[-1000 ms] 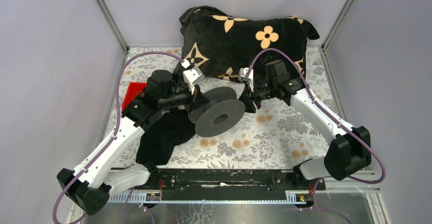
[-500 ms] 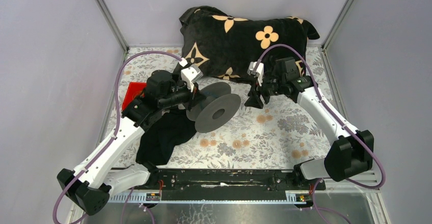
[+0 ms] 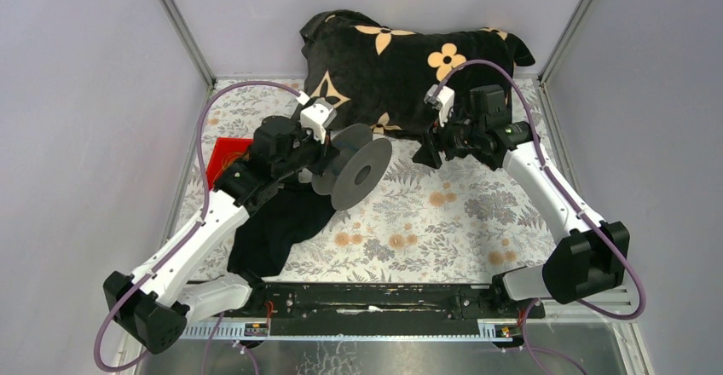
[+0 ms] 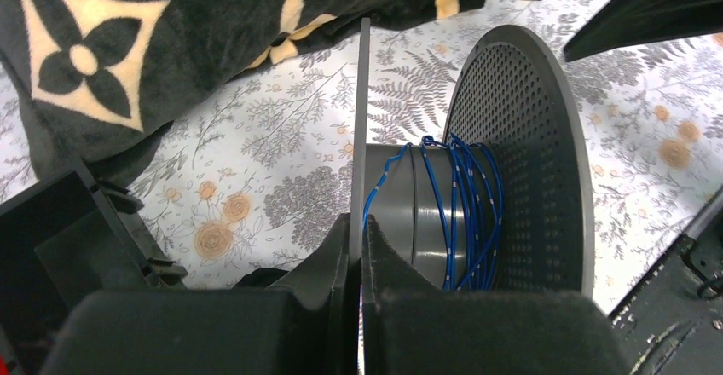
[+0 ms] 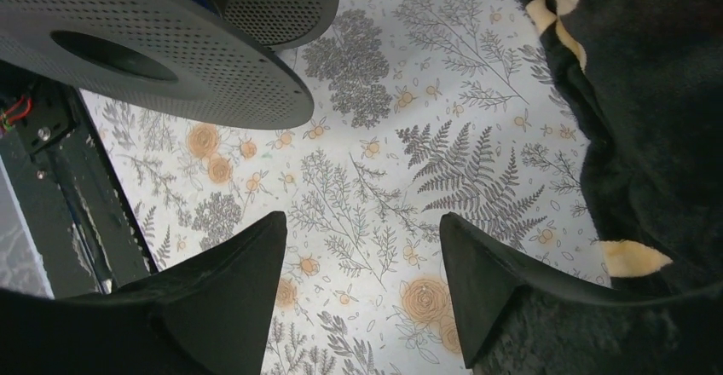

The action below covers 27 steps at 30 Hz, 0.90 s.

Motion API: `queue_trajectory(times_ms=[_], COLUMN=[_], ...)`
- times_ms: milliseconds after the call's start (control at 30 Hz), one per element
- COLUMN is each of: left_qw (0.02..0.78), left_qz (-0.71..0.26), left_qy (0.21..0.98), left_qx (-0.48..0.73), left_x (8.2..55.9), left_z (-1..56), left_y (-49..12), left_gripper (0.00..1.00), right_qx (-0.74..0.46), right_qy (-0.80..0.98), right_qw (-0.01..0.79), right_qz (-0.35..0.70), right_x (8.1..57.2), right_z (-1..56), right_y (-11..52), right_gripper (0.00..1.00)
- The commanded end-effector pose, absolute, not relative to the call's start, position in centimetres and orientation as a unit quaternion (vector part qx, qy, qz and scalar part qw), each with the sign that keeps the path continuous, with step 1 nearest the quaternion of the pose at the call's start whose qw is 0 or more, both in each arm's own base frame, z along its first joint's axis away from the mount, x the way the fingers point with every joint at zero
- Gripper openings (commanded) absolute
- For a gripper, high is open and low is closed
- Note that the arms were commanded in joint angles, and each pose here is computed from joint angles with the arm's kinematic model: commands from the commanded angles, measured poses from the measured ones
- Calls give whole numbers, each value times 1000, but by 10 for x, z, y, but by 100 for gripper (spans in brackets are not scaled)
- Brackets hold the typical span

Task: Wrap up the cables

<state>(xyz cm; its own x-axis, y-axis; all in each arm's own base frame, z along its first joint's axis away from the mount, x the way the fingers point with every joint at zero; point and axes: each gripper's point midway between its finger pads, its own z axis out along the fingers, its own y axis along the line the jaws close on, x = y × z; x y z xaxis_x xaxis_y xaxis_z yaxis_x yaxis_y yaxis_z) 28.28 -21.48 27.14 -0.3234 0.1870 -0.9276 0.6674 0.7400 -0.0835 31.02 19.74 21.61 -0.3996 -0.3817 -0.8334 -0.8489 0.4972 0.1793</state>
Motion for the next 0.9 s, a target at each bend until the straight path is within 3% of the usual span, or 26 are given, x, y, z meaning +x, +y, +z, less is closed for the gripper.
queue_trajectory(times_ms=[0,167,867], left_qw=[572,553,277], left_qz=[-228,-238,-496], left_qy=[756,769,807], left_qx=[220,214,162], left_x=[308,311,305], left_z=[300,289,194], left_y=[-213,-218,-319], left_gripper=[0,0,0], right_qx=[-344,-306,-238], right_qy=[780,801,832], right_qw=[433,433,445], right_qz=[292,277,231], right_x=[326,326,317], right_z=[258,260,224], right_y=[194,186,134], right_gripper=[75,83,85])
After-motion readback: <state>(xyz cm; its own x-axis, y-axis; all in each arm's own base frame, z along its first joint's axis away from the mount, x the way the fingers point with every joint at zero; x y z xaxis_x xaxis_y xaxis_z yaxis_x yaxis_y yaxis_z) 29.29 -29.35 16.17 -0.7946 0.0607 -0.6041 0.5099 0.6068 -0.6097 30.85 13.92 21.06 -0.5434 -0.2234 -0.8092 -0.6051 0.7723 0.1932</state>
